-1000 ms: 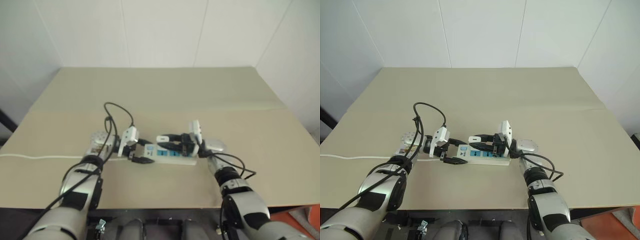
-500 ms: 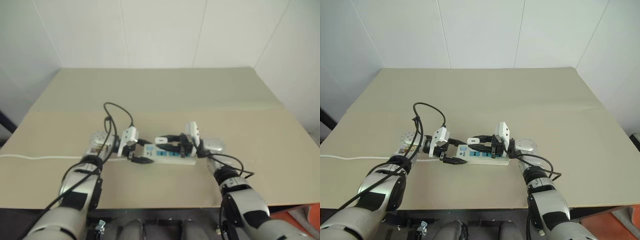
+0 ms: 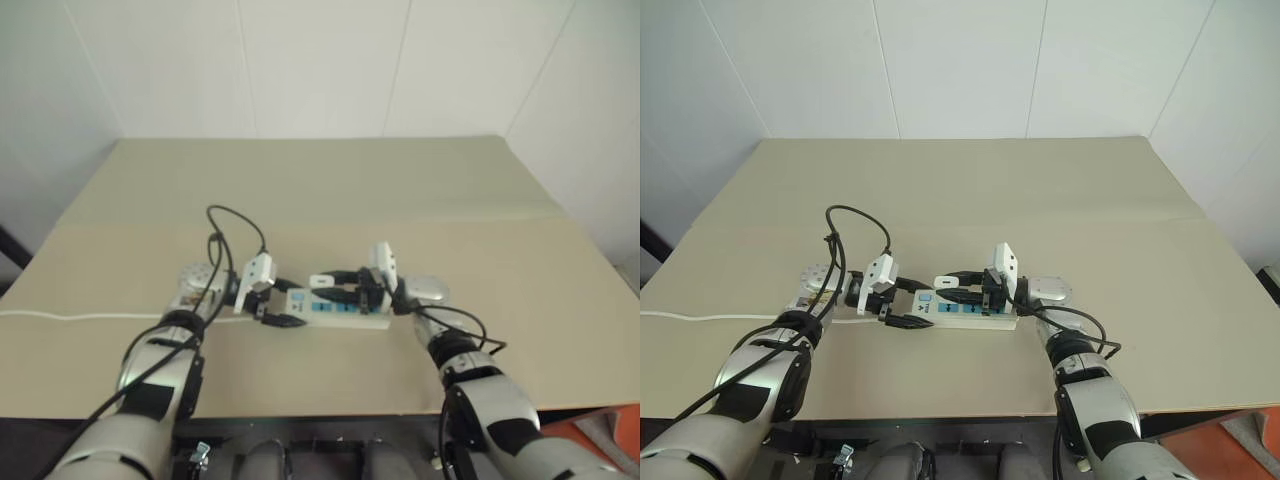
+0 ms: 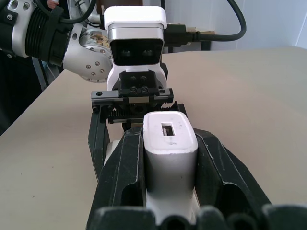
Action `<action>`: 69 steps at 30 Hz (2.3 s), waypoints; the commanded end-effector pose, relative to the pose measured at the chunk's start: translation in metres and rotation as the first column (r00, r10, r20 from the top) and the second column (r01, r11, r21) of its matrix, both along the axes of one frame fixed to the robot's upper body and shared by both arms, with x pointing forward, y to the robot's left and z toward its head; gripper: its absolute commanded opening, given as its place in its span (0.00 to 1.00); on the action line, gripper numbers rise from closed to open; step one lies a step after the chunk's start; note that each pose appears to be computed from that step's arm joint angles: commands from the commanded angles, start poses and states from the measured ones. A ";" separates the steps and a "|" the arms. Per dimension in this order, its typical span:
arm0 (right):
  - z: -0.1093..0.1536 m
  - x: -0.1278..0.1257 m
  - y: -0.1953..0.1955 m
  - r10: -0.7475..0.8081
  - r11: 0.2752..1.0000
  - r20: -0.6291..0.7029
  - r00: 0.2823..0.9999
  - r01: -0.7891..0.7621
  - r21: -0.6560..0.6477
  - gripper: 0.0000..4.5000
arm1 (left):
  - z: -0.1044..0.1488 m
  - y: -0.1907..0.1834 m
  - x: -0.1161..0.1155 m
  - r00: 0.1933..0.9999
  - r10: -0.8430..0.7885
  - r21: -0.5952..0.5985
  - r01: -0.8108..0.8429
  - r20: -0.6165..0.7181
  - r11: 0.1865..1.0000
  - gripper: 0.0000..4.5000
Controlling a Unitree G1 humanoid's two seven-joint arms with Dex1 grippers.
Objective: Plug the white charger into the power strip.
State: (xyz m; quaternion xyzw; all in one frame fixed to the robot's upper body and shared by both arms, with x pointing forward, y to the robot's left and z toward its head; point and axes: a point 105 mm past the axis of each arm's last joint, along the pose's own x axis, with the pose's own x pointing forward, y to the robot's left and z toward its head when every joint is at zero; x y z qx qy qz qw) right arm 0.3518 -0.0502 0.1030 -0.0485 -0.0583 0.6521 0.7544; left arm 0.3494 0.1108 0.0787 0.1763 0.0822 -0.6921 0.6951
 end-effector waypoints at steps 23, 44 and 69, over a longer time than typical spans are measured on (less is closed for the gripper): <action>-0.046 -0.003 -0.035 -0.119 0.978 -0.078 0.990 0.103 -0.181 0.99 | -0.015 0.004 -0.010 0.998 -0.049 0.080 0.053 -0.040 0.995 0.73; 0.006 0.005 -0.022 -0.043 0.999 -0.087 0.995 0.044 0.002 0.99 | -0.013 -0.003 -0.009 0.998 -0.054 0.047 0.055 -0.026 0.997 0.73; 0.027 0.006 -0.010 0.047 0.999 -0.150 0.988 -0.045 0.017 0.24 | -0.017 -0.001 -0.010 0.998 -0.044 0.063 0.047 -0.047 0.997 0.73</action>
